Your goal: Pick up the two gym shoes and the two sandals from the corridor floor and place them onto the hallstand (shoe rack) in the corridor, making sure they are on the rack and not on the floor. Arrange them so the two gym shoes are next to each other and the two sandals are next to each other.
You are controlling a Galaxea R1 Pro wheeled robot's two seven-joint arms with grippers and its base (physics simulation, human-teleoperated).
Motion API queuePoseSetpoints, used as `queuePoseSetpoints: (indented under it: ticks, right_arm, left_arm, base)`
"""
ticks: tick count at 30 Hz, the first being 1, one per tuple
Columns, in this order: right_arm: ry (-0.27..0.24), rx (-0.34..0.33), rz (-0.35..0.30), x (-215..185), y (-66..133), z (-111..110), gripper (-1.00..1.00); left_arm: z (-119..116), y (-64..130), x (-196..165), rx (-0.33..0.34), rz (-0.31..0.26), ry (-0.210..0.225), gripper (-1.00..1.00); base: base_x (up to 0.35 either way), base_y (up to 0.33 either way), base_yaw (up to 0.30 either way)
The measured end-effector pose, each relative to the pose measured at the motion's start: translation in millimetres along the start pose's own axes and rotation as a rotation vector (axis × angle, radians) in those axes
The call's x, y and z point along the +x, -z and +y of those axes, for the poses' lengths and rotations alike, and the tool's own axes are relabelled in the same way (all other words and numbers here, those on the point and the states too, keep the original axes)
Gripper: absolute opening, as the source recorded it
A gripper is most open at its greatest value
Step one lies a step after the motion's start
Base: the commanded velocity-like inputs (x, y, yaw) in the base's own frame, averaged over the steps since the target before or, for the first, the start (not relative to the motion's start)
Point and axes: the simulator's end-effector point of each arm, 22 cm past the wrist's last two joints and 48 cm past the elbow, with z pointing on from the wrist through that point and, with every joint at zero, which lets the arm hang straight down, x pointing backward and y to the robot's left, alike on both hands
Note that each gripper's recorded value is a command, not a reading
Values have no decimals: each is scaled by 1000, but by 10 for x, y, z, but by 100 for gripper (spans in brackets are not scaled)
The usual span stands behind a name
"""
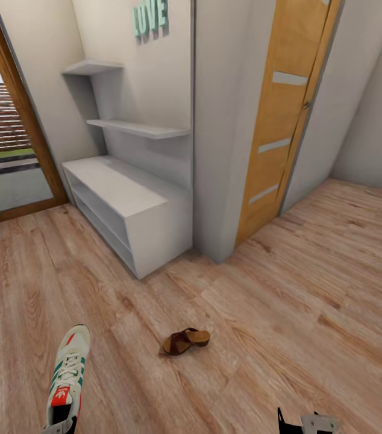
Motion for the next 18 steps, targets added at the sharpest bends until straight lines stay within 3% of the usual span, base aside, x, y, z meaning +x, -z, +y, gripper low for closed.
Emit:
queuePoseSetpoints:
  ticks: [7, 18]
  right_arm:
    - [0, 0, 1, 4, 0, 0, 100]
    - [0, 0, 2, 7, 0, 1, 100]
  left_arm:
    - [0, 0, 1, 0, 0, 0, -100]
    - [2, 0, 0, -1, 0, 0, -100]
  base:
    - [286, -147, 53]
    - [245, -188, 248]
